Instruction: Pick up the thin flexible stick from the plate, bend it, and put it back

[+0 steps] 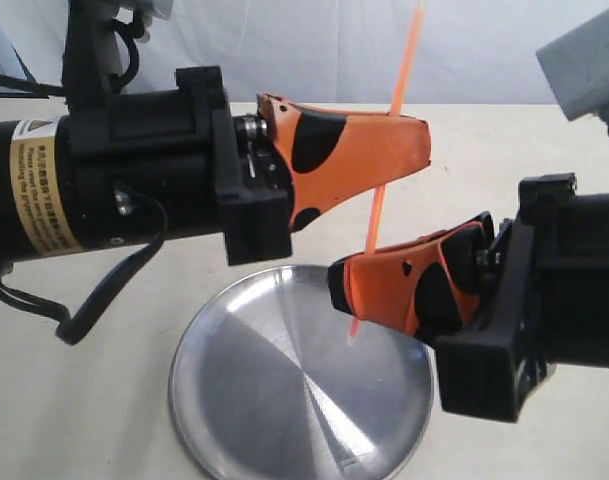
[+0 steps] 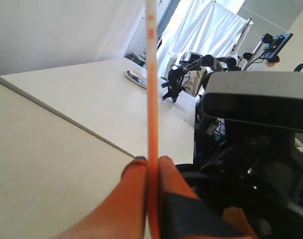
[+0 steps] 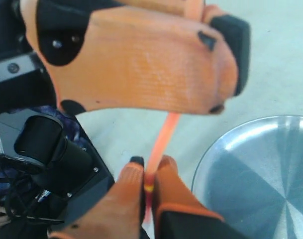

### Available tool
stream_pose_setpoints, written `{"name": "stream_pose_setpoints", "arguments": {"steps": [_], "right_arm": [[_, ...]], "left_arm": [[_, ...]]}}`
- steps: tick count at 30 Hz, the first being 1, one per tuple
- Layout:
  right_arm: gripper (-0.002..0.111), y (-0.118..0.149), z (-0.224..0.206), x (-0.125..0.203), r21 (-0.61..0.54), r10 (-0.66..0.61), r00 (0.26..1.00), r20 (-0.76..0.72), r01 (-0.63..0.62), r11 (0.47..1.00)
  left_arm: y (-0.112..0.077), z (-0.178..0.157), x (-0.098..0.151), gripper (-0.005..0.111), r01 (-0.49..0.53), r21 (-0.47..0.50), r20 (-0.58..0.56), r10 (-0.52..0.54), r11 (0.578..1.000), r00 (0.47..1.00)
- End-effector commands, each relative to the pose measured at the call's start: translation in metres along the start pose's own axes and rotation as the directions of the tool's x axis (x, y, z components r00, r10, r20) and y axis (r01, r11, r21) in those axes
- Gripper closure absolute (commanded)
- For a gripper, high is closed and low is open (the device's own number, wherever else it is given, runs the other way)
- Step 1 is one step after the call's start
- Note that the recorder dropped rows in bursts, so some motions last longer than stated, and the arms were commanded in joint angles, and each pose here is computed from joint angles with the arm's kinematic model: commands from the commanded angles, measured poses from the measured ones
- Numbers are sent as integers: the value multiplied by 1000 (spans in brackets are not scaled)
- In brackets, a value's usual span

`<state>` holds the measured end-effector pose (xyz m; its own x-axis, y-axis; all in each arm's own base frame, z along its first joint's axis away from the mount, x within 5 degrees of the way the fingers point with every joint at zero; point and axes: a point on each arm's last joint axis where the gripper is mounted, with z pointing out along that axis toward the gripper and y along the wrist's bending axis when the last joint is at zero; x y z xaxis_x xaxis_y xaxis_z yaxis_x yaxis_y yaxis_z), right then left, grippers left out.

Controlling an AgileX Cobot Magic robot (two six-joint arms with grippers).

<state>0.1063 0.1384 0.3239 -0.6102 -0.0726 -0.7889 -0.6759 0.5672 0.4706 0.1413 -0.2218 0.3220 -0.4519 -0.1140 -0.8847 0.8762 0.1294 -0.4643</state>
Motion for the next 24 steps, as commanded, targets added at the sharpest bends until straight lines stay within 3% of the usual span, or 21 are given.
{"name": "stream_pose_setpoints", "arguments": {"steps": [1,7,9,13,15,19,21,23,24], "right_arm": [[109,3,-2,-5,-7,-66,997,28,66,998],[104,-2,-2,-10,53,-139,987,76,135,989],[90,-4,-1,-13,75,-145,984,106,138,988],[49,-9,5,-19,113,-140,978,154,123,986],[42,-12,10,-19,122,-128,981,147,111,986],[56,-18,24,-16,128,-100,990,97,87,988],[73,-19,28,-14,129,-92,993,75,82,988],[100,-19,29,-12,123,-90,994,57,82,989],[108,-19,29,-12,121,-89,995,53,82,989]], "left_arm": [[2,1,2,106,51,-7,7,-51,999,999],[3,1,0,106,101,-14,28,-100,995,995],[3,1,0,106,107,-13,31,-107,994,994],[2,1,0,106,119,5,35,-119,993,992],[1,1,-1,106,129,11,36,-129,992,991],[1,1,-1,106,135,16,36,-135,991,990],[1,1,-1,106,135,16,36,-135,991,990],[1,1,-1,106,133,15,36,-133,991,990],[1,1,-1,106,133,15,36,-133,991,990]]}}
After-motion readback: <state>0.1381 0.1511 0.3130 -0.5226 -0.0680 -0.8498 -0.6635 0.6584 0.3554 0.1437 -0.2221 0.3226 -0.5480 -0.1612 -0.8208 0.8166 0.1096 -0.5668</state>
